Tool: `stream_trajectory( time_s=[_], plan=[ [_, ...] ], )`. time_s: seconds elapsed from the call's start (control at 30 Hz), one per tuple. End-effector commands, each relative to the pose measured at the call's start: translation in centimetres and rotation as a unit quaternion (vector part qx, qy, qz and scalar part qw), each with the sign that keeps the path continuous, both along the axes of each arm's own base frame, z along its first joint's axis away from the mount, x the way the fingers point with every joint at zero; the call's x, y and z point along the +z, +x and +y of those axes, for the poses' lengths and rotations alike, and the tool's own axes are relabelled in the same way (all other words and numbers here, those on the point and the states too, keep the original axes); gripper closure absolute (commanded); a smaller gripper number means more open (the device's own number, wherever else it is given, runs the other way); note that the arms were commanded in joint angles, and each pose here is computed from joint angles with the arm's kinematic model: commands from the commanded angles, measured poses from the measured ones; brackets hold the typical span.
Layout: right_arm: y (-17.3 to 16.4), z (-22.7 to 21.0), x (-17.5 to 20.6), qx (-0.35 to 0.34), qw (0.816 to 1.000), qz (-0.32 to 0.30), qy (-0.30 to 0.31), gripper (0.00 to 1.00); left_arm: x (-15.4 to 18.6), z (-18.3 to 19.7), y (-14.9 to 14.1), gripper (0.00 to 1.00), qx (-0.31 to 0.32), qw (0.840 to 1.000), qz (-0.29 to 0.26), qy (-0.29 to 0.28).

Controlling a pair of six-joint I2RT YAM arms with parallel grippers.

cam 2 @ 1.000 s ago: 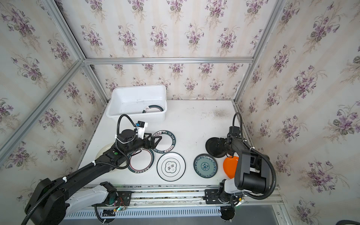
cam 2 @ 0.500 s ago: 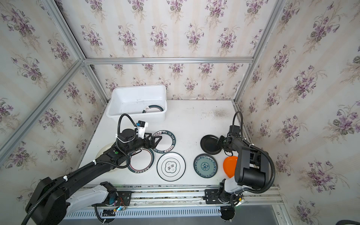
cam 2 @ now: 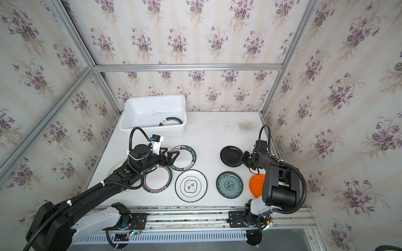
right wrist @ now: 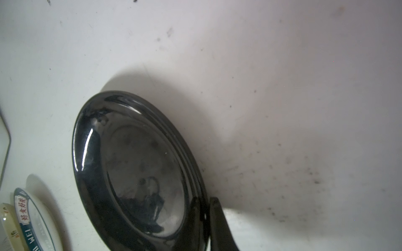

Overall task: Place the plates into the plastic bin on the countertop
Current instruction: Pick up the plate from the middle-right of the table.

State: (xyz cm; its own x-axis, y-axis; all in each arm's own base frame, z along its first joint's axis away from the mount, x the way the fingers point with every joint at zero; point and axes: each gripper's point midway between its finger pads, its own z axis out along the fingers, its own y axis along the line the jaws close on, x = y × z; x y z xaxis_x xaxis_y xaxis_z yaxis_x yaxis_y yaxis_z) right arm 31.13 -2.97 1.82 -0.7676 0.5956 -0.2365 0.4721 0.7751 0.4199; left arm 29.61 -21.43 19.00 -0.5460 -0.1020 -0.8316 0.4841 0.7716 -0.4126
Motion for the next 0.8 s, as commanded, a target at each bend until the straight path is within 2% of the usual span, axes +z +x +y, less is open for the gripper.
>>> stream_trajectory(
  time_s=[0.0,0.27,0.77],
  plan=[
    [-1.3,-0.2,-0.8,-0.014,1.000,0.028,-0.004,0.91,0.4,0.1,0.4,0.00,0.007,1.000,-0.014,0.000],
    [-1.6,-0.3,-0.4,-0.016,1.000,0.020,-0.011,1.00,0.6,0.1,0.3,0.00,0.005,1.000,-0.016,-0.004],
    [-1.2,0.4,0.9,-0.022,1.000,-0.003,0.011,1.00,0.4,0.3,0.3,0.01,0.012,1.000,-0.015,-0.003]
  ],
)
